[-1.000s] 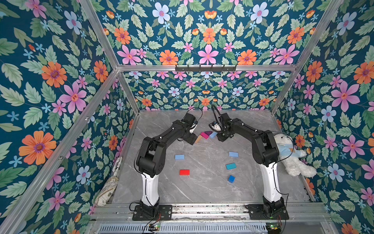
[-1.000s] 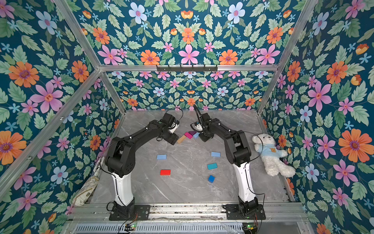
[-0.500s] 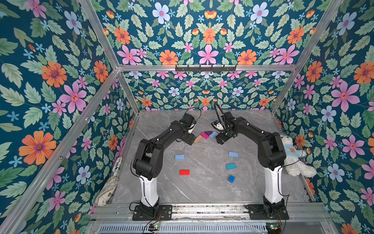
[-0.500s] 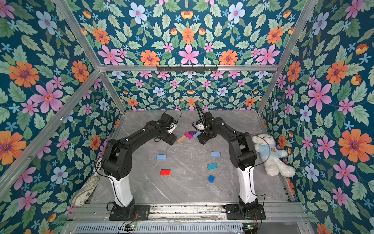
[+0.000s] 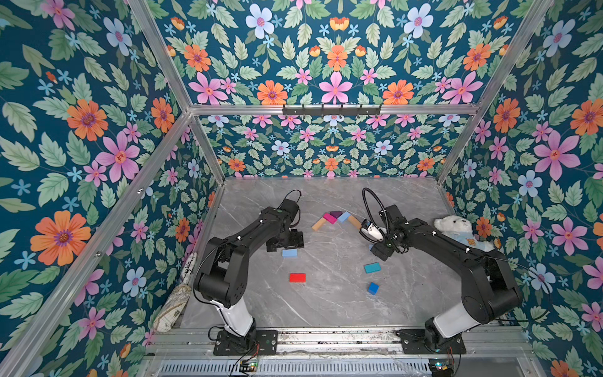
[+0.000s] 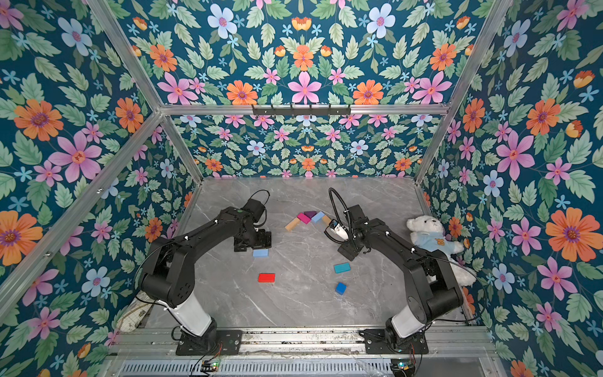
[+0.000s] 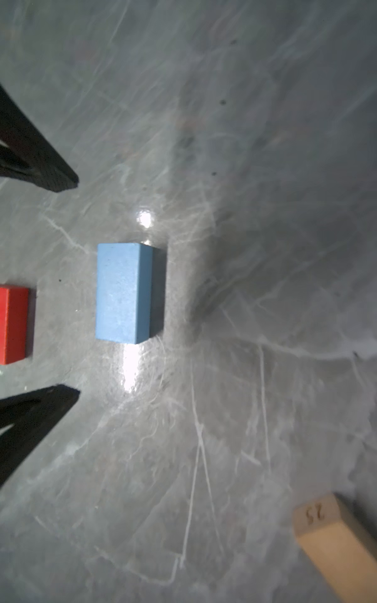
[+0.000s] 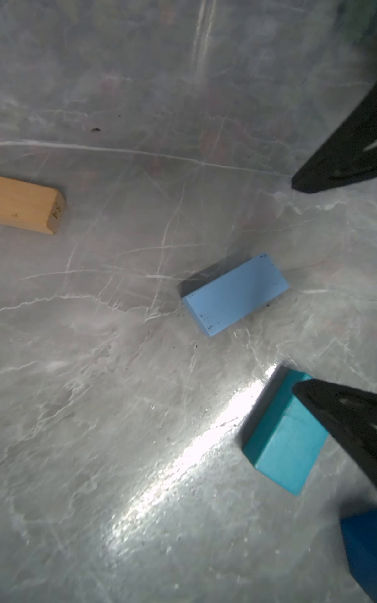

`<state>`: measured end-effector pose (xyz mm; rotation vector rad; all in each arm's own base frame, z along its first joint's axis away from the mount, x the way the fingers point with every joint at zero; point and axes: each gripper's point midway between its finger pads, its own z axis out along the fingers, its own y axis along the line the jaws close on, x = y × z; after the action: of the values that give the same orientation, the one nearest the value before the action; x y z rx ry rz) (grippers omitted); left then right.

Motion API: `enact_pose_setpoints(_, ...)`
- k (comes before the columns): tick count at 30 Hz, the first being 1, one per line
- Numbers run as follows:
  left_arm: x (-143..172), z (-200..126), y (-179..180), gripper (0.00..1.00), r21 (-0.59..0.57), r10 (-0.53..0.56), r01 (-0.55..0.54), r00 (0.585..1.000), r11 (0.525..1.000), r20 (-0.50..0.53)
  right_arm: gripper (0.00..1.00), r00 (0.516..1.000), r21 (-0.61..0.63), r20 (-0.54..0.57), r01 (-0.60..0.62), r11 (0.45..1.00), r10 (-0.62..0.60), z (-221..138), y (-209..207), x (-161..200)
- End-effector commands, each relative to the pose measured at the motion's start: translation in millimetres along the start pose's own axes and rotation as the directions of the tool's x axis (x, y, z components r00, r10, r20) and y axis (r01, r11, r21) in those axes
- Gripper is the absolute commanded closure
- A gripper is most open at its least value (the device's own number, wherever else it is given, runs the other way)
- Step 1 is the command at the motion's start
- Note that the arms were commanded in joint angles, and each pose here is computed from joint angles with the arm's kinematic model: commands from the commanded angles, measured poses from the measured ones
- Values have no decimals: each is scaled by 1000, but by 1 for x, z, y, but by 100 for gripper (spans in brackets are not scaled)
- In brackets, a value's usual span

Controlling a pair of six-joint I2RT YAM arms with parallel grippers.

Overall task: Assemble a heart with building blocks
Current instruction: Pick up the building block from the center of the board.

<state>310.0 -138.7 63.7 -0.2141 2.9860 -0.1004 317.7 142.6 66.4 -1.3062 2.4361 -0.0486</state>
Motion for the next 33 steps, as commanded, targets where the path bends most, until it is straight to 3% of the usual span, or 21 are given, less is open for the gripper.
enact_pose_setpoints(1, -4, -3, -3, 3, 42, -267, 266, 963, 963, 32, 10, 998, 59, 40, 40, 997, -42, 6, -11, -9)
enact_pose_setpoints(9, 8, 8, 4, 2, 39, -429, 428, 903, 903, 20, 11, 999, 52, 26, 40, 998, -42, 23, -9, -5)
enact_pose_setpoints(13, 8, 12, 6, 1, 28, -479, 478, 878, 878, 20, 12, 999, 46, -45, 22, 999, -20, 41, -12, 6)
enact_pose_setpoints(25, 14, 32, -2, 3, 42, -589, 590, 807, 806, -32, 14, 994, -30, -108, -5, 1000, 2, 58, 1, 23)
enact_pose_setpoints(33, 10, 37, -6, 7, 42, -614, 615, 789, 788, -33, 18, 993, -59, -113, -20, 998, 13, 56, 6, 28)
